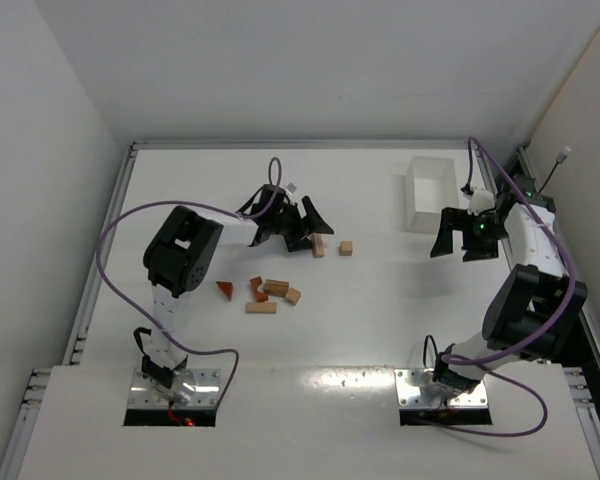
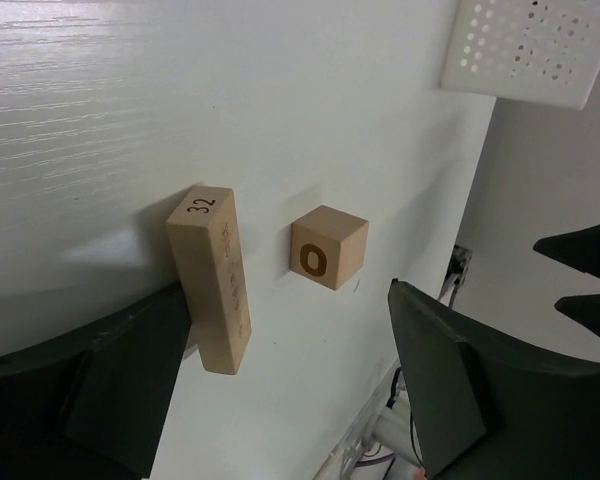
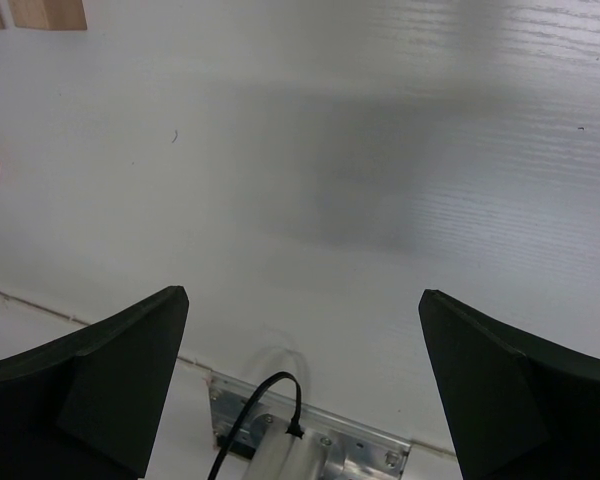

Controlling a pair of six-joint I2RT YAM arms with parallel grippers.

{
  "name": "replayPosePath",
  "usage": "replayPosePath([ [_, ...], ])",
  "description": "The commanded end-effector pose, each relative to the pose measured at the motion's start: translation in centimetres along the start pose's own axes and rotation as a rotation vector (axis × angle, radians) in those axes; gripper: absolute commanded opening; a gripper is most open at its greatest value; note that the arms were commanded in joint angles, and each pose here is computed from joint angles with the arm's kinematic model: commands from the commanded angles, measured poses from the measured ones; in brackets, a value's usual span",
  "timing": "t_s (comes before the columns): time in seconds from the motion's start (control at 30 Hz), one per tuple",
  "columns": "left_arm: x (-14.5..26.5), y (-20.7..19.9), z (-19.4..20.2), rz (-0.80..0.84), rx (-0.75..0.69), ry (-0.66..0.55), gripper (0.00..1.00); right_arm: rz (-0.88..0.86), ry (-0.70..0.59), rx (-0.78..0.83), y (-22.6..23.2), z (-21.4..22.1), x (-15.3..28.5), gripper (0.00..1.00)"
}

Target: Build the wood block tower

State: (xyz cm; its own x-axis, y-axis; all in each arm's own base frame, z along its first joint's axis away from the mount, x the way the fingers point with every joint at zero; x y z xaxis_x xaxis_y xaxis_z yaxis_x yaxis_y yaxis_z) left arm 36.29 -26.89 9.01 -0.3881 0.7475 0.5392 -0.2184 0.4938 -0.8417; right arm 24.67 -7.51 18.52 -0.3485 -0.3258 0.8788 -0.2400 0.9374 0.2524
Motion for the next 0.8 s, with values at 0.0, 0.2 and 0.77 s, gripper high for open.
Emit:
replayPosePath([
  [0.0,-0.1,4.4,0.9,-0.224,0.042,-0.031,0.79,-0.018,-0.041,0.022,0.3,-0.3,0.6,1.00],
  [0.2,2.9,3.6,-0.5,-0.332,-0.043,-0.179,0.83,-0.018,-0.041,0.031,0.3,-0.3,0.6,1.00],
  [0.77,14.8,-1.6,-2.7,-0.459,-0.837,-0.101,0.97,0.079,-0.034,0.285,0.1,-1.0,1.2,0.98],
])
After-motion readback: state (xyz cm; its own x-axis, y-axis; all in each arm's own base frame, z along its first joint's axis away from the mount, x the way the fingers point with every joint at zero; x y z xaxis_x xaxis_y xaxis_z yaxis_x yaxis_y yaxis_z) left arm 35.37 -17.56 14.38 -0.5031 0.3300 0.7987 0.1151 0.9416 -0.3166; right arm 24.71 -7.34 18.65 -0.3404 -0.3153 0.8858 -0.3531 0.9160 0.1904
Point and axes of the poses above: each gripper's point midway between its finger pads, its own x axis back along the fingers, its own y axis along the line the jaws close on, z = x × y, the point moved 9 cm from there along x, back along the fingers, and after that the axes turned 11 degrees about x, right-handed, at the moved point
